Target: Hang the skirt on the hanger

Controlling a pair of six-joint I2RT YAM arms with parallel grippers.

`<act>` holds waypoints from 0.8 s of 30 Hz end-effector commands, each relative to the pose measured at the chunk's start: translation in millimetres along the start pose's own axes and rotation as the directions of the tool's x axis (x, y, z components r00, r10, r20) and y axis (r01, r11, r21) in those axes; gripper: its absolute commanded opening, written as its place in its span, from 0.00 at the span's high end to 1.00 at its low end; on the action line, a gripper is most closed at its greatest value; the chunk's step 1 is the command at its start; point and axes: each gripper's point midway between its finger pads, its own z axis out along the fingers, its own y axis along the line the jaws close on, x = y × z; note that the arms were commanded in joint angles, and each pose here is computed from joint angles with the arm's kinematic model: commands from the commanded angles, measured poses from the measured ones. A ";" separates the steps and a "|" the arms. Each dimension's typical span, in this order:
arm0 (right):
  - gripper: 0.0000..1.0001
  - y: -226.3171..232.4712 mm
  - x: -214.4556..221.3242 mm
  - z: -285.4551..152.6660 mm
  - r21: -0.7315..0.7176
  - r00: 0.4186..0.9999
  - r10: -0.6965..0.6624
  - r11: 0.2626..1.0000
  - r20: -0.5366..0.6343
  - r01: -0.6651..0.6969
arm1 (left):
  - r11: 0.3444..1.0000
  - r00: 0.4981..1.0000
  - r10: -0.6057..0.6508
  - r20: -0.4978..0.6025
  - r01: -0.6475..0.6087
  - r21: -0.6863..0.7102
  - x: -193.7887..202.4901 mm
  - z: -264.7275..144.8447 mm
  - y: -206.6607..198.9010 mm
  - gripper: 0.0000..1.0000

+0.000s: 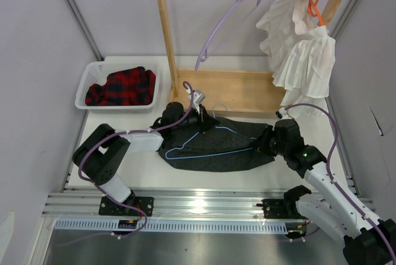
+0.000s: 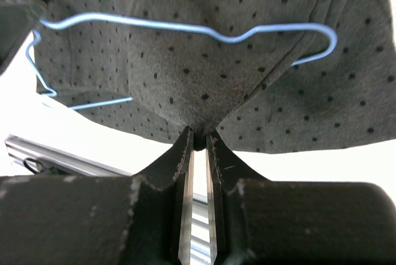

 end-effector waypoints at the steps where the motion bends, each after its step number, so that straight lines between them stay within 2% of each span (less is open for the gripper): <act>1: 1.00 16.1 -17.9 -11.2 -0.057 1.000 -0.007 0.998 0.025 0.008 | 0.998 0.999 0.051 0.008 -0.051 -0.031 4.3 -2.4 12.8 1.00; 13: 1.00 1.4 -15.5 -17.2 -0.019 1.000 0.007 1.000 0.012 -0.007 | 0.995 0.994 0.048 0.094 -0.039 -0.095 -25.1 -12.4 37.0 1.00; 24: 1.00 -8.1 -9.8 -16.4 -0.002 1.000 0.017 1.000 -0.003 -0.017 | 0.996 0.991 0.077 0.110 -0.072 -0.044 -49.0 -8.3 21.2 1.00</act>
